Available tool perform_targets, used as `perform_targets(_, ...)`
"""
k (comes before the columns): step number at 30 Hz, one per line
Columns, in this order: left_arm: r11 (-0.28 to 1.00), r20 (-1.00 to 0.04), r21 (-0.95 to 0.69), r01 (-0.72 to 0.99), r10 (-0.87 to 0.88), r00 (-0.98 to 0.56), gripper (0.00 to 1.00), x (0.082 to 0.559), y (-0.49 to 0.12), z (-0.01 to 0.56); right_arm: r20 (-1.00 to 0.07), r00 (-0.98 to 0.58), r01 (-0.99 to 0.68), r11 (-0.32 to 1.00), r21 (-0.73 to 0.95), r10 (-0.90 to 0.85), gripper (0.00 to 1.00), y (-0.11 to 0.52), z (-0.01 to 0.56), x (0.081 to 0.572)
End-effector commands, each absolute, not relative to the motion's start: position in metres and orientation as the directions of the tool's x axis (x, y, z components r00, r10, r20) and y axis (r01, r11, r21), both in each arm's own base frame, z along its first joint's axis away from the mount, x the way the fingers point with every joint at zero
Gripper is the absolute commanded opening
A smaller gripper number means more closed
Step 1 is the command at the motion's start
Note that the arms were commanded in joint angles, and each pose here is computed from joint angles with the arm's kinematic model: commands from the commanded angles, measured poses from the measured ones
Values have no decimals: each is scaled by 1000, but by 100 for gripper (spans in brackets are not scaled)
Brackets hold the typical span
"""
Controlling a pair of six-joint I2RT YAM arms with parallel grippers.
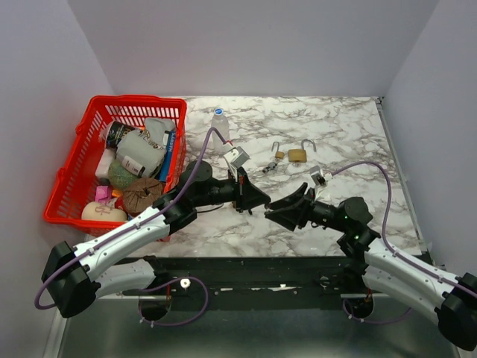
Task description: Unlock with the key
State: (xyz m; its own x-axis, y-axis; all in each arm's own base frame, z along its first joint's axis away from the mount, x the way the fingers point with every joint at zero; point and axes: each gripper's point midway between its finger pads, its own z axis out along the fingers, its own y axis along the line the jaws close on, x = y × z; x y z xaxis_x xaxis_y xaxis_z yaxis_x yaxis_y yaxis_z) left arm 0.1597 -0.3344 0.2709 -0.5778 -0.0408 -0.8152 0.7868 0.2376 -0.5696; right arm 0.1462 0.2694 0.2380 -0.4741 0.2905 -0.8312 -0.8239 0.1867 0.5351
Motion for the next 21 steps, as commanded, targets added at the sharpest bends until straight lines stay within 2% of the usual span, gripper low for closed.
perform_targets(1, 204, -825, -561, 802, -50, -564, 0, 157, -336, 282, -837, -438, -859, 123, 498, 330, 55, 272, 261, 142)
perform_targets(8, 202, -824, -562, 802, -47, -565, 0, 157, -336, 281, -831, -441, -855, 123, 504, 339, 43, 273, 261, 144)
perform_targets(13, 200, -825, -560, 804, -50, -562, 0, 157, -337, 282, -826, -456, -844, 135, 520, 331, 27, 274, 257, 147)
perform_targets(17, 199, -824, -562, 803, -50, -565, 0, 157, -337, 282, -823, -473, -836, 136, 532, 315, 25, 277, 253, 148)
perform_targets(21, 185, -823, -563, 806, -40, -566, 0, 155, -338, 281, -818, -472, -832, 140, 536, 329, 19, 276, 255, 150)
